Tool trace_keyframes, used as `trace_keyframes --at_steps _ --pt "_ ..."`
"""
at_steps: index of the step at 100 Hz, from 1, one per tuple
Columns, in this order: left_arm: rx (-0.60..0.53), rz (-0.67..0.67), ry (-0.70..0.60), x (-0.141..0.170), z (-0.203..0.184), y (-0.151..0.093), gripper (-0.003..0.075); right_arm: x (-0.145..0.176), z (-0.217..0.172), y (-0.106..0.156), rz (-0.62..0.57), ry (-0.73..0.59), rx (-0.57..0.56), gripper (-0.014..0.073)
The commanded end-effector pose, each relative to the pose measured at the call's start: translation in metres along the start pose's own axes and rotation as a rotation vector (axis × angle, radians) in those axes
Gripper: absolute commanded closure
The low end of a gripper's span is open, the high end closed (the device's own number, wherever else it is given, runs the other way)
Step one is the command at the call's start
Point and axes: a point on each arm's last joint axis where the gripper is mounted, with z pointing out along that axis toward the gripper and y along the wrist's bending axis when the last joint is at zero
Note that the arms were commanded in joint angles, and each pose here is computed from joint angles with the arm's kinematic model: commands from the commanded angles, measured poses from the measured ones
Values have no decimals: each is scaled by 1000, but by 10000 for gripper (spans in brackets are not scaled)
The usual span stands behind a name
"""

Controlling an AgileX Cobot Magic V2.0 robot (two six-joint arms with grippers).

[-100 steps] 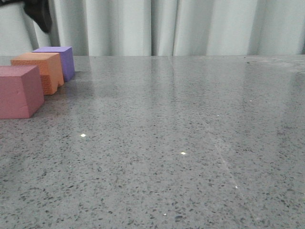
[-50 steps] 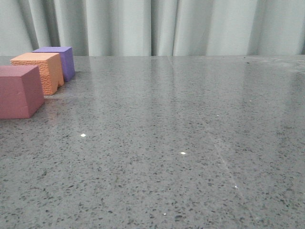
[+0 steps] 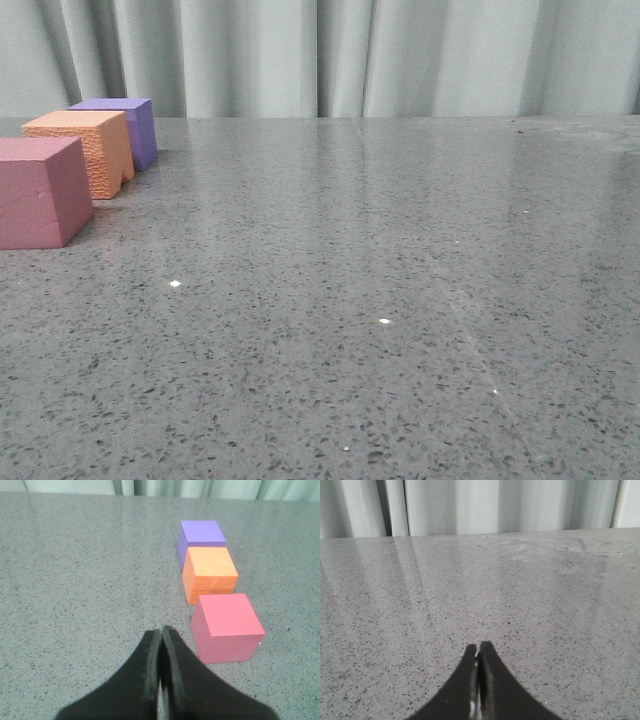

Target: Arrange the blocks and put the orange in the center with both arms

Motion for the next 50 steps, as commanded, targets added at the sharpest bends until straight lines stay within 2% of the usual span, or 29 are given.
trace_keyframes --at_steps 1,41,50 --pt "23 1 -90 -10 -9 1 739 -13 -3 1 -8 -116 -1 662" --pt "18 -3 -85 -9 -10 2 739 -13 -3 1 -8 -116 -1 662" --pt "-3 31 -106 -10 -11 3 739 -13 -3 1 -8 -116 -1 662"
